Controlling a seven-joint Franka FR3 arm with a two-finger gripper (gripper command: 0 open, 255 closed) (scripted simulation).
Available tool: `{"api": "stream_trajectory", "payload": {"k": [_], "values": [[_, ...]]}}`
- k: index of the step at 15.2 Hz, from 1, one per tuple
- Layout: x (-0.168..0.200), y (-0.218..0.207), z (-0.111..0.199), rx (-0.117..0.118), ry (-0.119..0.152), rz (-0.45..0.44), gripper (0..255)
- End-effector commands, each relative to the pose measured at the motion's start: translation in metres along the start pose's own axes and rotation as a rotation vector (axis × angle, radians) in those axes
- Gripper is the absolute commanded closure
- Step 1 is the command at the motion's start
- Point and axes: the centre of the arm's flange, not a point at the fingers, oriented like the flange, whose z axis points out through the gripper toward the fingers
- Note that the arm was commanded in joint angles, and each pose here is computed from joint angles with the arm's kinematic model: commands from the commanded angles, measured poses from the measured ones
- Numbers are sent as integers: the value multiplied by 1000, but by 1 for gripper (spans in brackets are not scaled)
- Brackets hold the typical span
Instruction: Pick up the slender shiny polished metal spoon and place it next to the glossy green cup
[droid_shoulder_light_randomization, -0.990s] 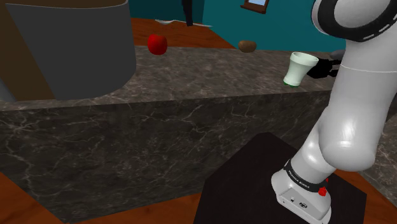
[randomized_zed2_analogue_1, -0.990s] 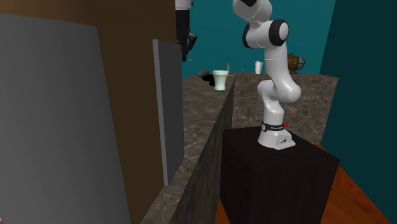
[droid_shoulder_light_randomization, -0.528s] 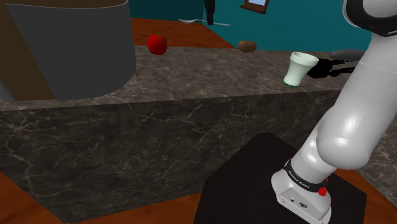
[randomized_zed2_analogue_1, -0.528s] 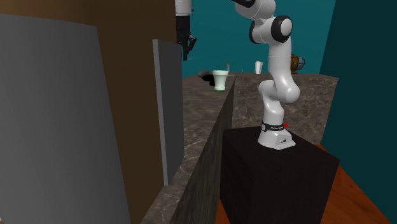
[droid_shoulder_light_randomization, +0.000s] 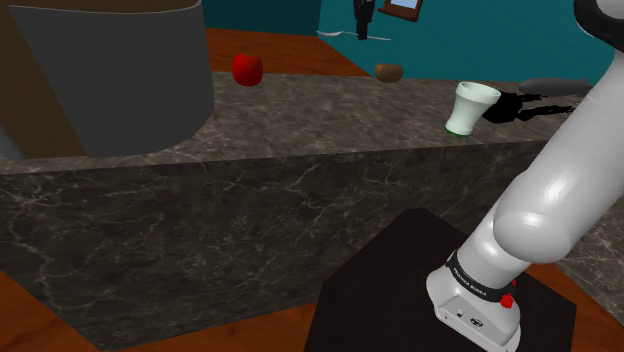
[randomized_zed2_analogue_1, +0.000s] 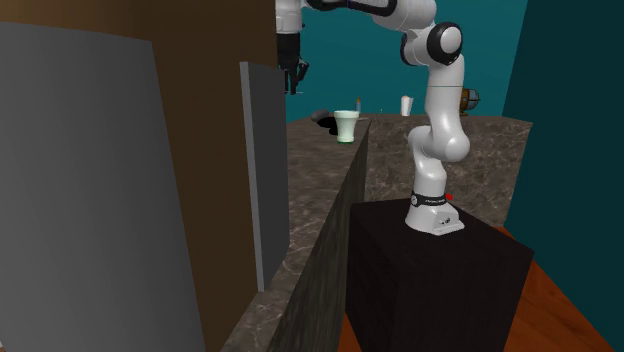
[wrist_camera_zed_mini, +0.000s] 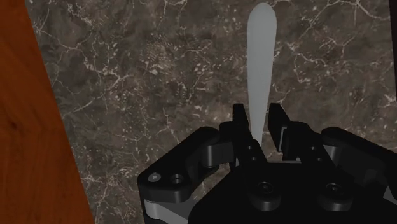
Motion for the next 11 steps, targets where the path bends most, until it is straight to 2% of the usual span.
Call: {"api": "stream_trajectory", "payload": {"k": [1,11], "values": [[-25,11,10,0,1,-2,255],[-139,69,43,0,1,-2,255]]}}
